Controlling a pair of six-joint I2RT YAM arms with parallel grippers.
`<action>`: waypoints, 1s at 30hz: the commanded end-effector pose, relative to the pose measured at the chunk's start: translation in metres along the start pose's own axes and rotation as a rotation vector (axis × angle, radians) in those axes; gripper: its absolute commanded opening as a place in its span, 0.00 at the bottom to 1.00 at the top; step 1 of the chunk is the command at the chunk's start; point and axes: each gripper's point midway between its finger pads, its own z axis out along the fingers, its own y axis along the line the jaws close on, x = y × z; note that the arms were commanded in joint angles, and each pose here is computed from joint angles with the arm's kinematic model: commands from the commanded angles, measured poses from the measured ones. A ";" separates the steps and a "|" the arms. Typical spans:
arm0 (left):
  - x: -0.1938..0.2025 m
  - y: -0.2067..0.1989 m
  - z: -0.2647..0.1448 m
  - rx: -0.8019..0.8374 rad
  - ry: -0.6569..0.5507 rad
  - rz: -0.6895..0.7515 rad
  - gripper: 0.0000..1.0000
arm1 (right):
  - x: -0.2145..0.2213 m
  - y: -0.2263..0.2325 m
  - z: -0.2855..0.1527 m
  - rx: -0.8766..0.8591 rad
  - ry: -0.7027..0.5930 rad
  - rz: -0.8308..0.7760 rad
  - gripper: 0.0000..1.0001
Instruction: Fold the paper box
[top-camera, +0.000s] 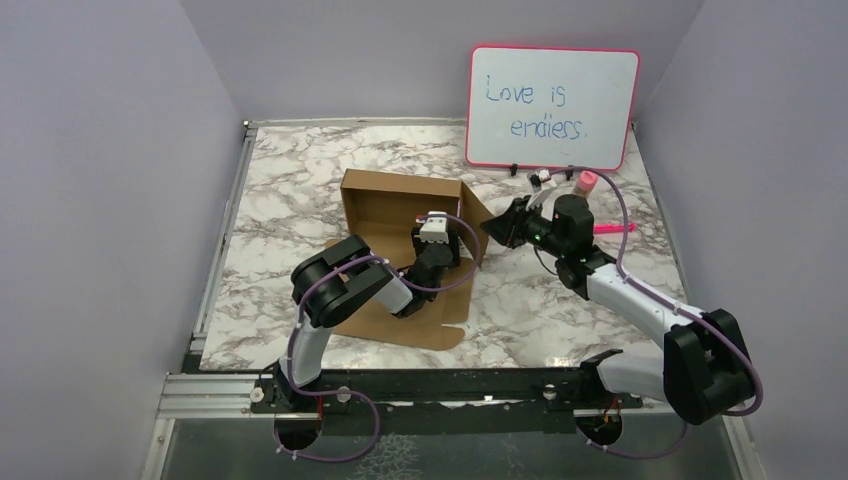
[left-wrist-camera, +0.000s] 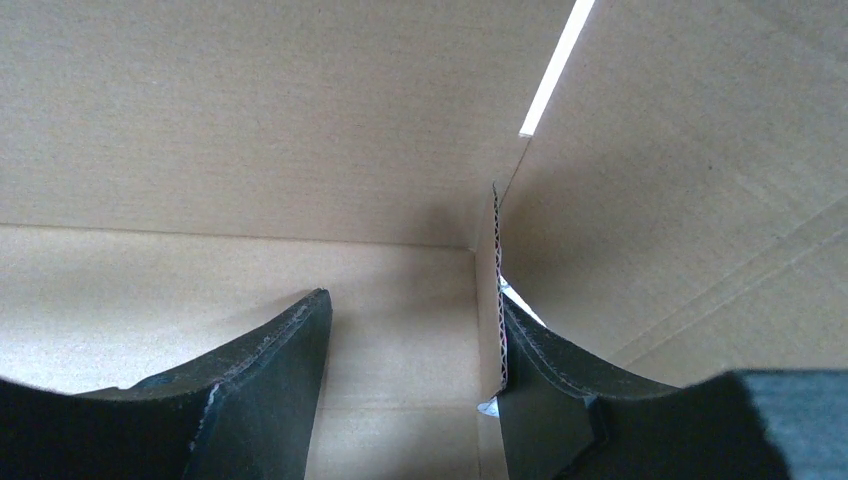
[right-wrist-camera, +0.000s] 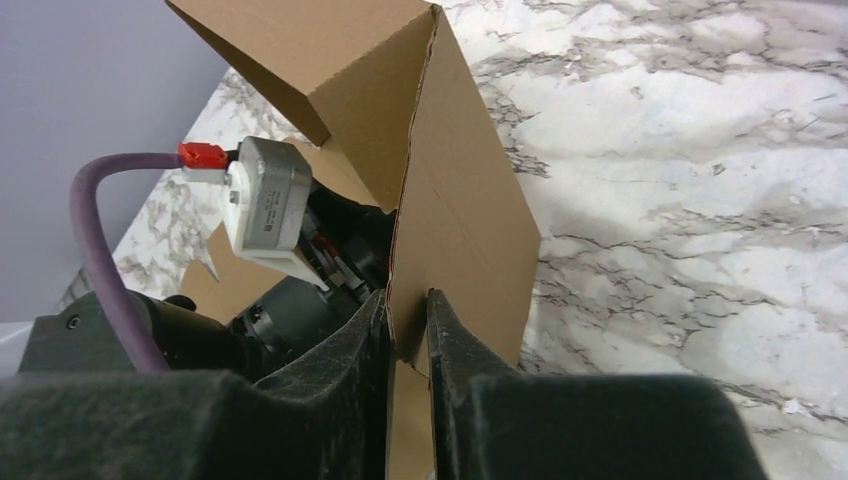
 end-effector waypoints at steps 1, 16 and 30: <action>0.028 0.006 0.000 -0.002 0.078 0.013 0.58 | -0.010 0.039 -0.002 -0.135 -0.016 0.046 0.22; 0.029 0.010 -0.002 0.021 0.087 -0.026 0.58 | 0.012 0.055 -0.003 -0.296 0.006 -0.057 0.49; 0.018 0.007 -0.008 0.069 0.076 -0.048 0.58 | 0.023 0.046 0.002 -0.294 0.004 -0.097 0.57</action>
